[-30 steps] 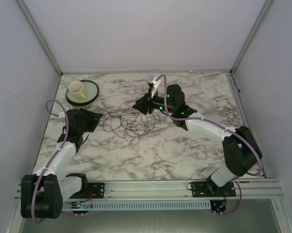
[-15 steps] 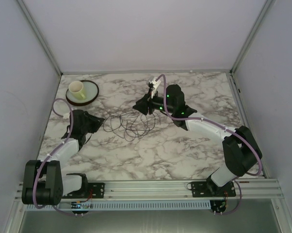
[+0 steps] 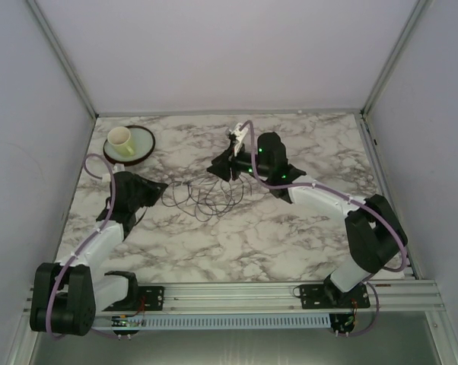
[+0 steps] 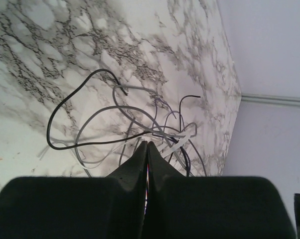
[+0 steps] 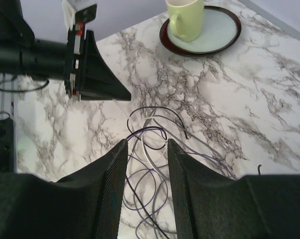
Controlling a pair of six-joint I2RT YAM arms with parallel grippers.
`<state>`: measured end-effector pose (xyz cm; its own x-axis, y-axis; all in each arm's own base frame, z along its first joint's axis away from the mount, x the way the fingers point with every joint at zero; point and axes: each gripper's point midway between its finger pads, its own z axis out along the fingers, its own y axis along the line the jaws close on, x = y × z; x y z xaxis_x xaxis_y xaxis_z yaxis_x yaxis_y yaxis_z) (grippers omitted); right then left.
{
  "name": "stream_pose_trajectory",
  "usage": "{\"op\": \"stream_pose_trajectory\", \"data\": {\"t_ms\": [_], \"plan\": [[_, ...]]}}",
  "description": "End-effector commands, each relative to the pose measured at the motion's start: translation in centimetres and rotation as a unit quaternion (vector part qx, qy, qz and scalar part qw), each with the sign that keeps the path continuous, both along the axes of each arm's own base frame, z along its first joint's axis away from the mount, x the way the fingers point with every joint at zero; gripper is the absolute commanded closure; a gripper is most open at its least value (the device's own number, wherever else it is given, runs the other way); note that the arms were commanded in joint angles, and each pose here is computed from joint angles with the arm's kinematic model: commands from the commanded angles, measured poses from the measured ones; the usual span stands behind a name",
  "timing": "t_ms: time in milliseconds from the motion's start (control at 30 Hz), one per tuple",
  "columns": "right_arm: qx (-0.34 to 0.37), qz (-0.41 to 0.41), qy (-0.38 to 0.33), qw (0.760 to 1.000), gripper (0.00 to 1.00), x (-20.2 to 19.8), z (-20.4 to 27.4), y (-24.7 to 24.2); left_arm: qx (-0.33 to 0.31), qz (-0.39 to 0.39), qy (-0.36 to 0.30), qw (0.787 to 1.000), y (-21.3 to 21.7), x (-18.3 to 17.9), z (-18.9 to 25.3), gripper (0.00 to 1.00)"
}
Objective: Zip-tie the wires
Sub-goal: Tie the cable at the center of the board.
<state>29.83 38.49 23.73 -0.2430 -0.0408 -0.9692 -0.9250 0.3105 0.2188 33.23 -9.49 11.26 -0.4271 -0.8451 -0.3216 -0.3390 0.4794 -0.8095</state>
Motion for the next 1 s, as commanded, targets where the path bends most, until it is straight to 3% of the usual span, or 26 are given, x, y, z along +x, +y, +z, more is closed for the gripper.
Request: {"op": "stream_pose_trajectory", "data": {"t_ms": [0,100,200,467,967], "plan": [[-0.002,0.081,-0.12,0.989,0.62,-1.7,1.2,2.0,-0.003,-0.008,-0.035,0.999,-0.5,0.4,2.6,1.0],[-0.016,0.141,-0.24,0.96,0.62,-4.0,0.8,3.6,-0.002,-0.012,-0.036,0.999,-0.8,0.5,2.8,1.0],[-0.031,0.17,-0.309,0.935,0.62,-5.1,0.0,5.4,-0.003,-0.017,-0.036,0.999,-1.2,0.6,2.8,1.0],[-0.103,0.21,-0.35,0.907,0.63,-5.1,-5.0,9.5,-0.006,-0.025,-0.044,0.999,-1.8,0.8,3.5,1.0],[-0.135,0.168,-0.327,0.92,0.63,-2.3,-8.4,12.1,-0.009,-0.03,-0.051,0.998,-2.2,0.7,4.3,1.0]]}}
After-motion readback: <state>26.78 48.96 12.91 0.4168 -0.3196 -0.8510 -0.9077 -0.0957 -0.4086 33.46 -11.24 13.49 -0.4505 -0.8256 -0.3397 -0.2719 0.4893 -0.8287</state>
